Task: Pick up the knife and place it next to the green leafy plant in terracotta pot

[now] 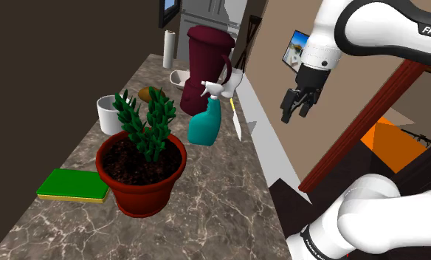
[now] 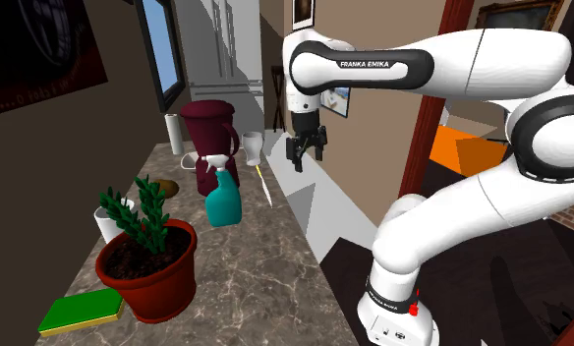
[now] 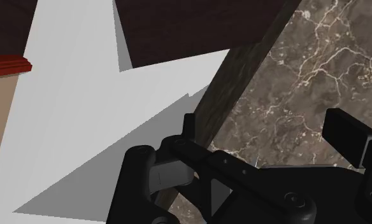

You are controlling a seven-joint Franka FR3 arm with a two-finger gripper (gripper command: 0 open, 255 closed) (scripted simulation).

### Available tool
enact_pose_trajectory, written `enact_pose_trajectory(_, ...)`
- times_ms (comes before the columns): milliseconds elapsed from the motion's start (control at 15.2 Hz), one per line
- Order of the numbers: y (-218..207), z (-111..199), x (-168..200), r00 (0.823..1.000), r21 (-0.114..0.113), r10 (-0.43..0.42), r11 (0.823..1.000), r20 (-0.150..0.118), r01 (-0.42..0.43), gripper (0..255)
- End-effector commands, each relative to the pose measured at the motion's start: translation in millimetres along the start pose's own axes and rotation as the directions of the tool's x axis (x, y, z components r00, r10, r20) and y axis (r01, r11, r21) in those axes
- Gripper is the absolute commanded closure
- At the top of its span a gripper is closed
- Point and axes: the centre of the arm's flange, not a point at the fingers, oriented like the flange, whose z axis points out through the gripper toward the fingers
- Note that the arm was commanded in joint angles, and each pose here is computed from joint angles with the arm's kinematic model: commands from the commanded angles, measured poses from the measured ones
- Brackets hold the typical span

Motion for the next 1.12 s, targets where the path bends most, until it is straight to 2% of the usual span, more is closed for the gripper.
enact_pose_trajectory(0,0,0,0,1.0,0.0,0.0,1.0,0.0,0.0,0)
enact_pose_trajectory(264,-2,21,46,0.996,0.016,0.091,0.996,-0.01,-0.09,0)
enact_pose_trajectory(528,1,42,93,0.983,0.032,0.181,0.983,-0.018,-0.18,0)
enact_pose_trajectory(792,7,62,140,0.963,0.049,0.269,0.962,-0.025,-0.268,0)
enact_pose_trajectory(1056,17,82,186,0.934,0.067,0.356,0.933,-0.03,-0.353,0)
